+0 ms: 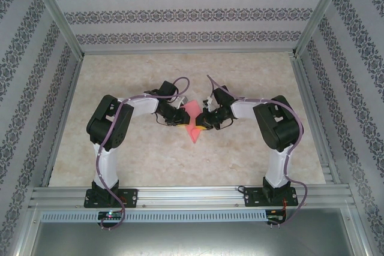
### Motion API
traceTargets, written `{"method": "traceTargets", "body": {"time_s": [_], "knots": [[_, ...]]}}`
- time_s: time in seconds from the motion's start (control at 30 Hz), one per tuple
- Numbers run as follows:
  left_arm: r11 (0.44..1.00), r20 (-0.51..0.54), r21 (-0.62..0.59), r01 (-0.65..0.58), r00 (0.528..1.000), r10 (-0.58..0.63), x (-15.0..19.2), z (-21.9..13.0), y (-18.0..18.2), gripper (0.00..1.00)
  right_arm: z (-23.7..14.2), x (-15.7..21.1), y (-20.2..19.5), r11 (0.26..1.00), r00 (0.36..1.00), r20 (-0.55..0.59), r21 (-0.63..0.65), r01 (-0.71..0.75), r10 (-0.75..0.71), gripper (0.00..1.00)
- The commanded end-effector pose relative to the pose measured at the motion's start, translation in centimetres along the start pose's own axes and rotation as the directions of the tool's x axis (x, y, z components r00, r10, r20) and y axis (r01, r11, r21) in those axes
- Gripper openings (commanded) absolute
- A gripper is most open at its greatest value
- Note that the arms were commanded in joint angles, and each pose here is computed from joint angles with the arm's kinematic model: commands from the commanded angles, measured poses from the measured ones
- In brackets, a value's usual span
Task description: Fold a paper plane with a square sheet of paper (pick it up from the middle)
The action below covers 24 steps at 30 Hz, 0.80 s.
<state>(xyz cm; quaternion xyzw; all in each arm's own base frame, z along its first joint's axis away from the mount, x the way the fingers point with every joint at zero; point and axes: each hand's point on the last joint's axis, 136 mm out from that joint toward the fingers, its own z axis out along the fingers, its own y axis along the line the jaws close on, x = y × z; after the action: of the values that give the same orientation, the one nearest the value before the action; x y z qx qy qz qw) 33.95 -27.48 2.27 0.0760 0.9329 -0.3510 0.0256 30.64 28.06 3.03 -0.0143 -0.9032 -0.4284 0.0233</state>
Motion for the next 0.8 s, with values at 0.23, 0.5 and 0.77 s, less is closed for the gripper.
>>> {"method": "traceTargets", "body": {"time_s": [0.23, 0.5, 0.77], "knots": [[1.0, -0.031, 0.0, 0.003, 1.0, -0.003, 0.8, 0.6, 1.0, 0.2, 0.6, 0.1, -0.4, 0.999, 1.0, -0.009, 0.034, 0.005, -0.005, 0.1], [1.0, -0.027, 0.006, 0.007, 1.0, -0.007, 0.8, 0.6, 0.9, 0.2, 1.1, -0.1, -0.8, 0.999, 1.0, -0.017, 0.037, -0.003, 0.004, 0.1], [1.0, -0.028, 0.012, 0.013, 1.0, -0.013, 0.7, 0.7, 0.9, 0.2, 1.3, -0.3, -0.5, 1.0, 1.0, -0.014, 0.025, 0.009, -0.009, 0.1]]}}
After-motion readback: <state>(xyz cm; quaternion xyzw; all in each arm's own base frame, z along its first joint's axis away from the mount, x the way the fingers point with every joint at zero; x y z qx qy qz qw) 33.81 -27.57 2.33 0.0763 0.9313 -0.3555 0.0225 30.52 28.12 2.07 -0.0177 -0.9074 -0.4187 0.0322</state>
